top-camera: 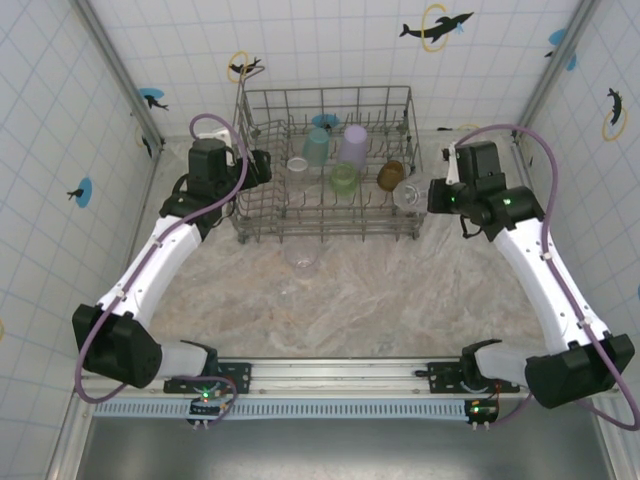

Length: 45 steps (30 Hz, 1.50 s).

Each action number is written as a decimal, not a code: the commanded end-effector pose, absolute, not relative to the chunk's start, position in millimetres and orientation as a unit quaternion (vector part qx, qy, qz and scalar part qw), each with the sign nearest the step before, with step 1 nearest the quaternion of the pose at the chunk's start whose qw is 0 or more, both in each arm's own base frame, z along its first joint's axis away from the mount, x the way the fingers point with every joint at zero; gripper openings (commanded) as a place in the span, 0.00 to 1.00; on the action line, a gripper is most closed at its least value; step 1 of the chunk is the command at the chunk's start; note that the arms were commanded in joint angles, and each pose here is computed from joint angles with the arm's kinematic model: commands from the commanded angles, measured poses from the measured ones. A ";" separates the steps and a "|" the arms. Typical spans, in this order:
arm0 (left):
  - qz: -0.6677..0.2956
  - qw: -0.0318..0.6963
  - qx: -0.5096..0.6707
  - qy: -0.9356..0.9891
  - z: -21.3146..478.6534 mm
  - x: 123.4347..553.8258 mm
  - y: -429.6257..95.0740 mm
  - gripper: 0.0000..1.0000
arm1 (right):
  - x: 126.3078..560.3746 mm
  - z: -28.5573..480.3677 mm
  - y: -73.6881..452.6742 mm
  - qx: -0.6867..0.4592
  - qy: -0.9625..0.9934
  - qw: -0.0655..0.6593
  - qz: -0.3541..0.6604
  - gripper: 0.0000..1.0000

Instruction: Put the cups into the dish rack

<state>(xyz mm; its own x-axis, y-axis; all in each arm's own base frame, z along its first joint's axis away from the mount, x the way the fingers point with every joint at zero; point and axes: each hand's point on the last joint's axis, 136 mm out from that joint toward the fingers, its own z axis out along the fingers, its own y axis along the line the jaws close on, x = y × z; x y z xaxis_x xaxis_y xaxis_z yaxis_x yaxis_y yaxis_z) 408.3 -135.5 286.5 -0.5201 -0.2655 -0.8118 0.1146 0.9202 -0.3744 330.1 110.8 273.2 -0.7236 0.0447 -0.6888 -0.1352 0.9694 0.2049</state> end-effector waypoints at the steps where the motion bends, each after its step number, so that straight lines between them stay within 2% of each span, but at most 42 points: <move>1: -0.209 0.488 -0.033 0.847 300.2 409.7 -143.9 0.98 | 351.0 303.0 137.0 -0.029 0.887 0.418 0.195 0.00; 10: -0.239 0.484 -0.028 0.841 311.0 419.3 -157.3 0.98 | 375.6 309.3 166.2 -0.034 0.861 0.438 0.257 0.00; 24: -0.360 0.432 -0.008 0.827 306.1 434.3 -204.9 0.98 | 396.7 303.3 210.9 -0.035 0.799 0.451 0.397 0.00; 38: -0.493 0.398 -0.029 0.773 322.1 436.7 -235.9 0.98 | 413.3 306.5 262.4 -0.031 0.707 0.411 0.574 0.00; 45: -0.516 0.385 -0.046 0.764 318.5 437.5 -239.0 0.98 | 419.3 306.9 280.4 -0.018 0.679 0.387 0.624 0.00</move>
<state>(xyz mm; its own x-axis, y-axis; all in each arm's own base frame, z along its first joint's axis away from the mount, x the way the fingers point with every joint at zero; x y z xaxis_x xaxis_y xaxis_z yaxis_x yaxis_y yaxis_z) 438.3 -230.6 318.3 -0.6793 -0.4551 -0.5757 0.3220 0.5201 -0.7911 423.9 272.6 275.8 -0.7215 0.4261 -0.5457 -0.4317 0.3394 0.8357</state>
